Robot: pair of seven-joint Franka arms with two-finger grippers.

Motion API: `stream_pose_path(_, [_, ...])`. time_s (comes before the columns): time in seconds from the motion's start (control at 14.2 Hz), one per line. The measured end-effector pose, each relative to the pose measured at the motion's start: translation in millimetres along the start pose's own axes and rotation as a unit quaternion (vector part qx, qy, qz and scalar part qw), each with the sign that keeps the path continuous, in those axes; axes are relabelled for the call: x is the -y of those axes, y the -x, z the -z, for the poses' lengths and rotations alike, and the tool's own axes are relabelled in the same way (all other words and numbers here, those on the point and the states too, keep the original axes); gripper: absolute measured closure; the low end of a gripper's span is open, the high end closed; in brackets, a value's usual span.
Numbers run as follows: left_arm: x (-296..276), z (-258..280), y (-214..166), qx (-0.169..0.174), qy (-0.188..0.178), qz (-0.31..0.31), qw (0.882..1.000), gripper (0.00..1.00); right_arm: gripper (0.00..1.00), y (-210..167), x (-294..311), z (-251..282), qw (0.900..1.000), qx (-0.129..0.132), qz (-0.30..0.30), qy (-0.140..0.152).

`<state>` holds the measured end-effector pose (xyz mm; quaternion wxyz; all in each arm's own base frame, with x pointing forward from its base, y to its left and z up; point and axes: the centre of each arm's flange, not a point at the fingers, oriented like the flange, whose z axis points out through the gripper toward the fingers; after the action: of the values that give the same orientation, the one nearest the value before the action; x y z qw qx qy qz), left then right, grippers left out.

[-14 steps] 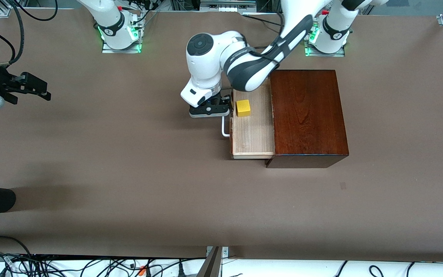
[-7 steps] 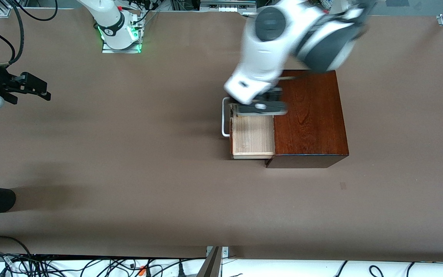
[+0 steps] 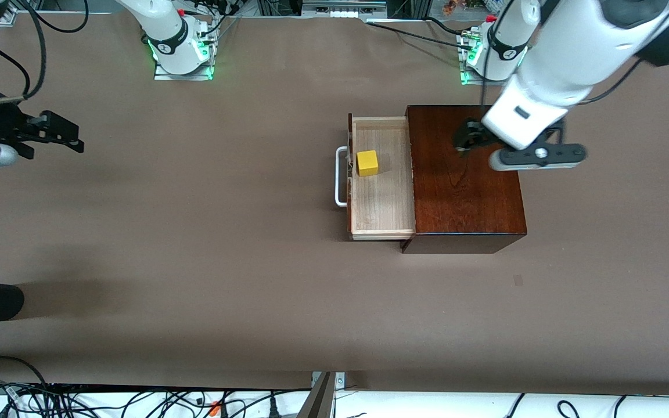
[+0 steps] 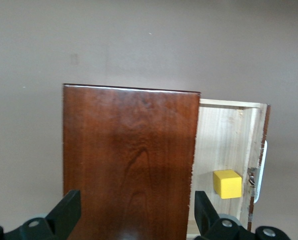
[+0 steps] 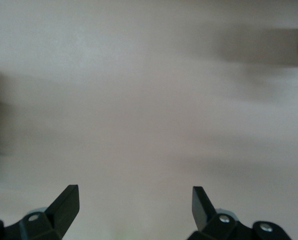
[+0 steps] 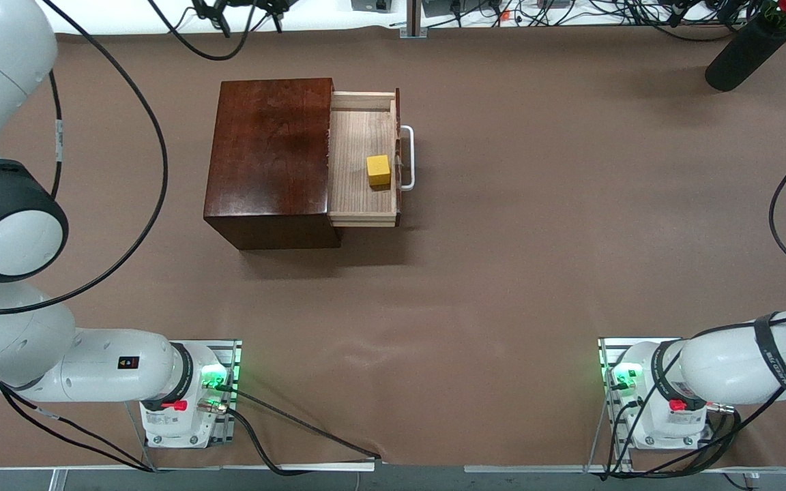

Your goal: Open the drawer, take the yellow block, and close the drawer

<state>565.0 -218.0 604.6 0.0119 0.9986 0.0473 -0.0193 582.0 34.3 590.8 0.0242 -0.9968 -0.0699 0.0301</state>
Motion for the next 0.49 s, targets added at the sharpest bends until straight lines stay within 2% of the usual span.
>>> stream_pose_path(0.21, [27,8,-5,0.002,0.001,0.004,1.0,0.0,0.0,-12,41,-23,0.999,0.02,0.035,0.002])
stream_pose_path(0.49, [104,27,-14,0.014,0.016,-0.016,1.0,0.0,0.0,-6,127,-24,0.994,0.02,0.107,0.006])
